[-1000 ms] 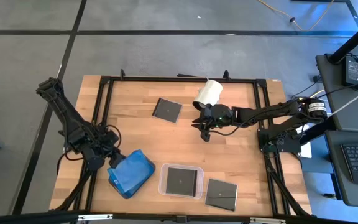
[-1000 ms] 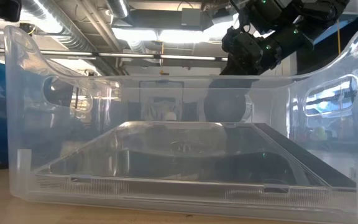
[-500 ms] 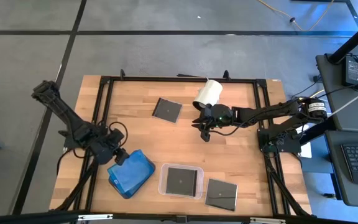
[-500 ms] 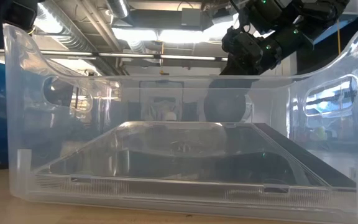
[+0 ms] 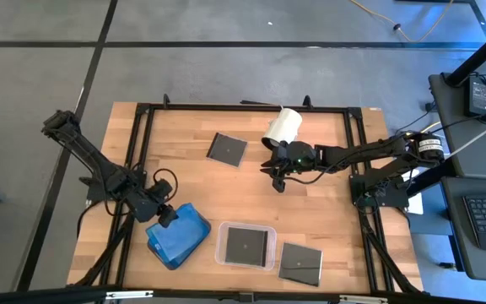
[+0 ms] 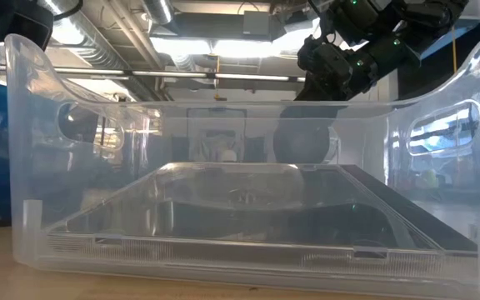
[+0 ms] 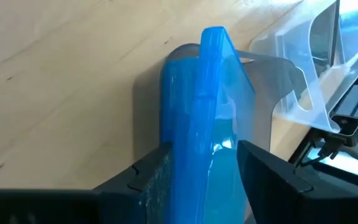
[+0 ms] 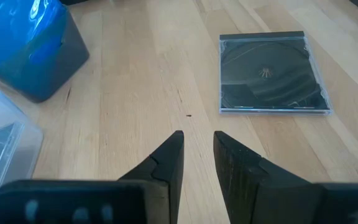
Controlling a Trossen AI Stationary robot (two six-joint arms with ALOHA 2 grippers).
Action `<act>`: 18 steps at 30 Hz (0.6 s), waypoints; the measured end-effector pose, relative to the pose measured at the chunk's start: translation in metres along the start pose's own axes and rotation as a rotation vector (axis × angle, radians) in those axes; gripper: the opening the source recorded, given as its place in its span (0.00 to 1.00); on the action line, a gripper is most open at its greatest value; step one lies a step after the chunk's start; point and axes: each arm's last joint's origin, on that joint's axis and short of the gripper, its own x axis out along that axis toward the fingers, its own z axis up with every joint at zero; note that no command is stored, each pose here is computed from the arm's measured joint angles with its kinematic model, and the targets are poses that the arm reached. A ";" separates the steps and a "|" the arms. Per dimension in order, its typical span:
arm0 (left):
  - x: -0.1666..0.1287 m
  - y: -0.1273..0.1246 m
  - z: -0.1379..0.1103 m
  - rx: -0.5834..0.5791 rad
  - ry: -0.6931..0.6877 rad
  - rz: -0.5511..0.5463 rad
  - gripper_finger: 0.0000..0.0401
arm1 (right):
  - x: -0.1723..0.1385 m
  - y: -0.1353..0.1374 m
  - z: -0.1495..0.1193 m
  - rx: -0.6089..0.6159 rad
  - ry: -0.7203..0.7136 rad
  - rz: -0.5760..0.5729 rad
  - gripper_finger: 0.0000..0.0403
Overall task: Pick & place jewel cases by type
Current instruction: Put the blue CD case into the black bin
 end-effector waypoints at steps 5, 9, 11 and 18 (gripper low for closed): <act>0.000 0.000 0.000 0.005 0.010 0.000 0.34 | 0.000 0.000 0.000 0.000 0.000 0.000 0.23; 0.000 0.000 -0.001 0.006 0.020 0.001 0.24 | 0.000 0.000 0.000 0.000 0.000 0.000 0.23; 0.000 0.000 -0.001 0.014 0.040 0.000 0.19 | 0.000 0.000 0.000 -0.001 0.000 0.000 0.23; 0.000 0.000 -0.001 0.040 0.052 -0.005 0.11 | 0.000 0.000 0.000 -0.003 0.000 0.000 0.23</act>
